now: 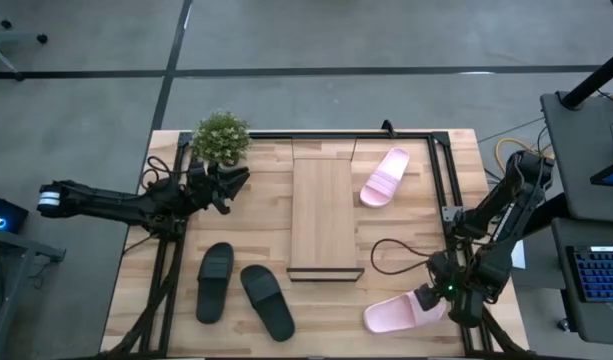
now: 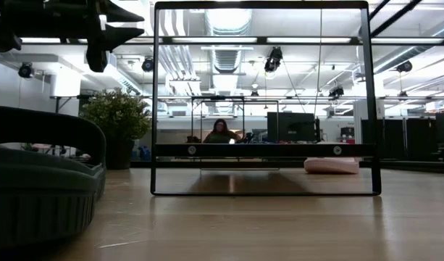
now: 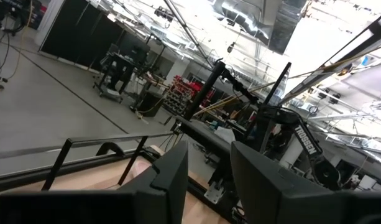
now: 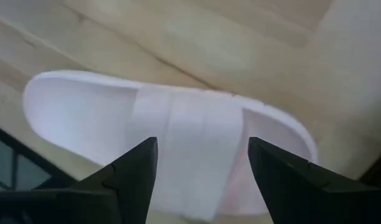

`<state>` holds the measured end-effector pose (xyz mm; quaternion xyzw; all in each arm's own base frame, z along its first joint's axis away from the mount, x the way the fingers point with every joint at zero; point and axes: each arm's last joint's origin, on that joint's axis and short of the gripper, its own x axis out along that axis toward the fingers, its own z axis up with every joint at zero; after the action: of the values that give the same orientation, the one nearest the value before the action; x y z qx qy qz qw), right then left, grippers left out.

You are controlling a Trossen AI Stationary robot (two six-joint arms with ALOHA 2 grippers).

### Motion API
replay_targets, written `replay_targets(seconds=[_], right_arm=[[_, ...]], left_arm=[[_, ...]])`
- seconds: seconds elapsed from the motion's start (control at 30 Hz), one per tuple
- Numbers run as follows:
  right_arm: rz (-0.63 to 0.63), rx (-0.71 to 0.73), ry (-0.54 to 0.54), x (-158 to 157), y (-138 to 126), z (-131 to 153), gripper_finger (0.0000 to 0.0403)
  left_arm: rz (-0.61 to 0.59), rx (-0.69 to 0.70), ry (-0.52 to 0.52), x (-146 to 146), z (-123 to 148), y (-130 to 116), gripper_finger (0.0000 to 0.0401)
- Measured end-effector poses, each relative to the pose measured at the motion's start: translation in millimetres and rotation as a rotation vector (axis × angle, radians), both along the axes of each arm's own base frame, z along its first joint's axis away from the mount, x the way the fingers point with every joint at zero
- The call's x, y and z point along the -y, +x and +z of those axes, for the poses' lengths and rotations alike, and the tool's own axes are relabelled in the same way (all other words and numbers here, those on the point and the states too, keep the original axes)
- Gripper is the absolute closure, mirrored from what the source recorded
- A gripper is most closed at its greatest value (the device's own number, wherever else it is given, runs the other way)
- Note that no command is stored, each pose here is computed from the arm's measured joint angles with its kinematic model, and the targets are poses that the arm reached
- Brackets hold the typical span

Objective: Pick and place slides into the shelf
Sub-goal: Put the bottom pink slide on the shelf

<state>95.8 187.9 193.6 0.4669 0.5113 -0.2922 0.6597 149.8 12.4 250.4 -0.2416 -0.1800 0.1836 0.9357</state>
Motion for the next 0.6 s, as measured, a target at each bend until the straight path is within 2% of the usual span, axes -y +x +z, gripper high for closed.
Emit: replay_targets(seconds=[0.2, 0.3, 0.6], right_arm=[[0.052, -0.009, -0.015, -6, -11, -11, 0.0161], [0.067, 0.033, 0.015, -9, -12, -15, 0.0161], [0.075, 0.064, -0.011, -10, -13, -20, 0.0161]], left_arm=[[0.001, -0.011, 0.000, 0, -1, 1, 0.0294], [0.001, -0.011, -0.001, 0, 0, 3, 0.0294], [0.009, -0.017, -0.003, 0, -1, 4, 0.0294]])
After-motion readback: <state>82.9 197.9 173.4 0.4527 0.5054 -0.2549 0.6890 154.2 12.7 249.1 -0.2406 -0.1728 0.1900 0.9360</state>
